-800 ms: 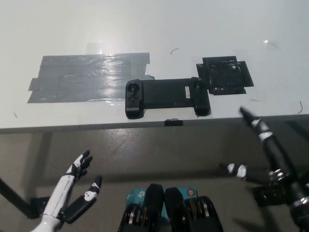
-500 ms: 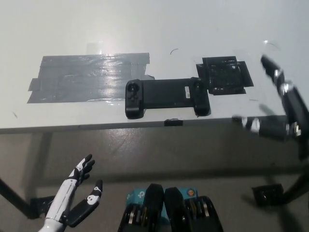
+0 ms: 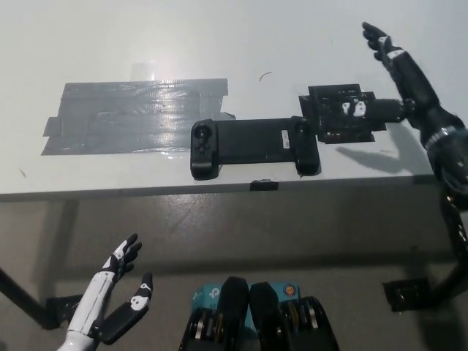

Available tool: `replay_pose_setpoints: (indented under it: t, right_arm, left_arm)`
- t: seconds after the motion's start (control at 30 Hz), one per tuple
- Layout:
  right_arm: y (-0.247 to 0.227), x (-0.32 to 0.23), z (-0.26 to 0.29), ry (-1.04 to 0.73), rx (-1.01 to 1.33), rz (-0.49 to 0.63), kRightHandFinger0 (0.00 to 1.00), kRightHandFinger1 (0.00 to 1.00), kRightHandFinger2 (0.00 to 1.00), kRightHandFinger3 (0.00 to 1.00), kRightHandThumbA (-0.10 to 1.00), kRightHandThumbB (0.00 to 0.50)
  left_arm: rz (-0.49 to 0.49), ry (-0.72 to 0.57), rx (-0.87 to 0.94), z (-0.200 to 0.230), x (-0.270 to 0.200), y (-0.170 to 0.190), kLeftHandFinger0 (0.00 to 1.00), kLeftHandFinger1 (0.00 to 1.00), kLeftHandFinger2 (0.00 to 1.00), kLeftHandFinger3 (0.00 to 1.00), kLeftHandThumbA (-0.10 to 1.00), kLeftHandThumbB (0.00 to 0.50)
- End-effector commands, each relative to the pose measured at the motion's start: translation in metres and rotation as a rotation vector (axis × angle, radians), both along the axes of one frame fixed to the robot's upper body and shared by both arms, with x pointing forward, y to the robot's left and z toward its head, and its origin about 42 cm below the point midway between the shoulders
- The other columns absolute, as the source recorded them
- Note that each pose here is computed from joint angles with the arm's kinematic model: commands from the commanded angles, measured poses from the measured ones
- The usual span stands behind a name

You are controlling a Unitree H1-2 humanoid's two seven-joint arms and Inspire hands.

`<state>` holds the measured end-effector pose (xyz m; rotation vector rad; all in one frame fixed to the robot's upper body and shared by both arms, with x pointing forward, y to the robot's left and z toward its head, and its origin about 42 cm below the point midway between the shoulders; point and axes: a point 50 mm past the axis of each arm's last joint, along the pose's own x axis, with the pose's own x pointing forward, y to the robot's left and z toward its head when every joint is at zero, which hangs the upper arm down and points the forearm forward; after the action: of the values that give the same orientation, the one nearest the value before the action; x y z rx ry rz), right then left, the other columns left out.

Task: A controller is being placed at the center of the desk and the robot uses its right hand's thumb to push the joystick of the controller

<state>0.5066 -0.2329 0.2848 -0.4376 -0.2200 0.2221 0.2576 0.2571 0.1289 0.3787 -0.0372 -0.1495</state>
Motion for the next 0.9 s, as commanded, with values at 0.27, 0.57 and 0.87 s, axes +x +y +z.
replay_pose_setpoints:
  t: [0.27,0.57,0.87]
  right_arm:
    - [0.035,0.039,0.021,0.108,-0.024,0.053,1.00,1.00,1.00,1.00,0.99,0.459]
    - [0.048,0.048,0.002,0.170,-0.067,0.065,1.00,1.00,1.00,1.00,0.96,0.461]
    - [0.046,0.051,-0.012,0.177,-0.203,0.034,1.00,1.00,1.00,1.00,1.00,0.474]
  left_arm:
    - [-0.019,-0.052,0.005,0.012,0.006,0.002,1.00,1.00,1.00,1.00,0.38,0.028]
    - [-0.023,-0.057,0.016,0.015,0.009,0.004,1.00,1.00,1.00,1.00,0.38,0.027]
    - [-0.024,-0.060,0.011,0.016,0.011,0.005,1.00,1.00,1.00,1.00,0.38,0.030]
